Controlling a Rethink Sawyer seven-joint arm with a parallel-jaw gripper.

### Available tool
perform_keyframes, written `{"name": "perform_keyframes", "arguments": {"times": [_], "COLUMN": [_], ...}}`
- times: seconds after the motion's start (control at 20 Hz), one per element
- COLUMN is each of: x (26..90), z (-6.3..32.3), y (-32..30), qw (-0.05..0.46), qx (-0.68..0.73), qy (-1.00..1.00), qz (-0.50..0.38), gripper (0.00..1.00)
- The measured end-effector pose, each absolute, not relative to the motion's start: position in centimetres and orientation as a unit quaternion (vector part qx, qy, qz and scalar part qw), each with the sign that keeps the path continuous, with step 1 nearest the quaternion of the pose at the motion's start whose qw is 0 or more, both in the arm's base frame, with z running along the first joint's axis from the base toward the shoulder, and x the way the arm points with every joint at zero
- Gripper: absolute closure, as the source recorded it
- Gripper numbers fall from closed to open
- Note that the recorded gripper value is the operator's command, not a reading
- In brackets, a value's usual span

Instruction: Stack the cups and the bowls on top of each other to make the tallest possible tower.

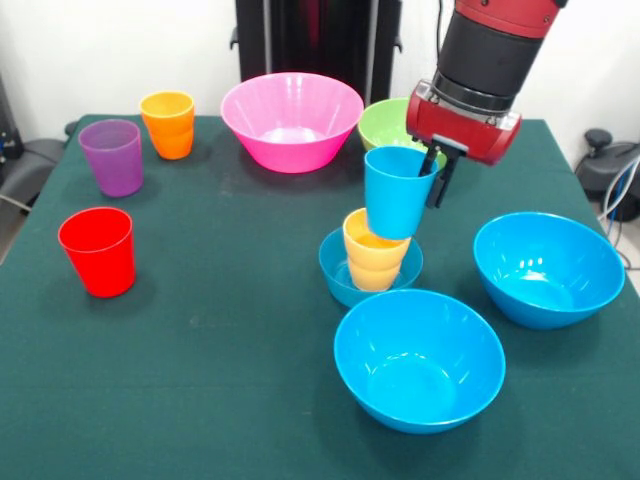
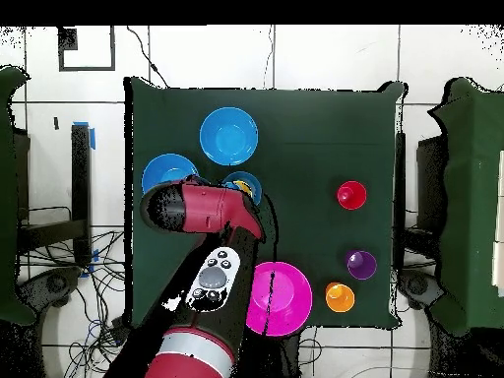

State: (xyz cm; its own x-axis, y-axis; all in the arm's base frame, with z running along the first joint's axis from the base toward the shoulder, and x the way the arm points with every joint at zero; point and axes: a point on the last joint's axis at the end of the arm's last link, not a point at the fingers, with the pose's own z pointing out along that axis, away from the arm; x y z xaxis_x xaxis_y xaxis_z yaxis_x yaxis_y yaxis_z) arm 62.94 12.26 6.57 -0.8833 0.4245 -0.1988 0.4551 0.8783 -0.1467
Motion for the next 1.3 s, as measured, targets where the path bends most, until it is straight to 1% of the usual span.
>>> {"name": "perform_keyframes", "arguments": {"times": [0.45,0.95,1.3], "x": [62.7,61.5,61.1], "z": [6.9,4.8,4.6], "y": [11.8,10.7,10.9], "qw": [0.085,0.067,0.063], "qx": [0.225,0.226,0.227], "qy": [0.965,0.964,0.964], "qz": [-0.108,-0.125,-0.125], "gripper": [1.0,1.0,1.0]}}
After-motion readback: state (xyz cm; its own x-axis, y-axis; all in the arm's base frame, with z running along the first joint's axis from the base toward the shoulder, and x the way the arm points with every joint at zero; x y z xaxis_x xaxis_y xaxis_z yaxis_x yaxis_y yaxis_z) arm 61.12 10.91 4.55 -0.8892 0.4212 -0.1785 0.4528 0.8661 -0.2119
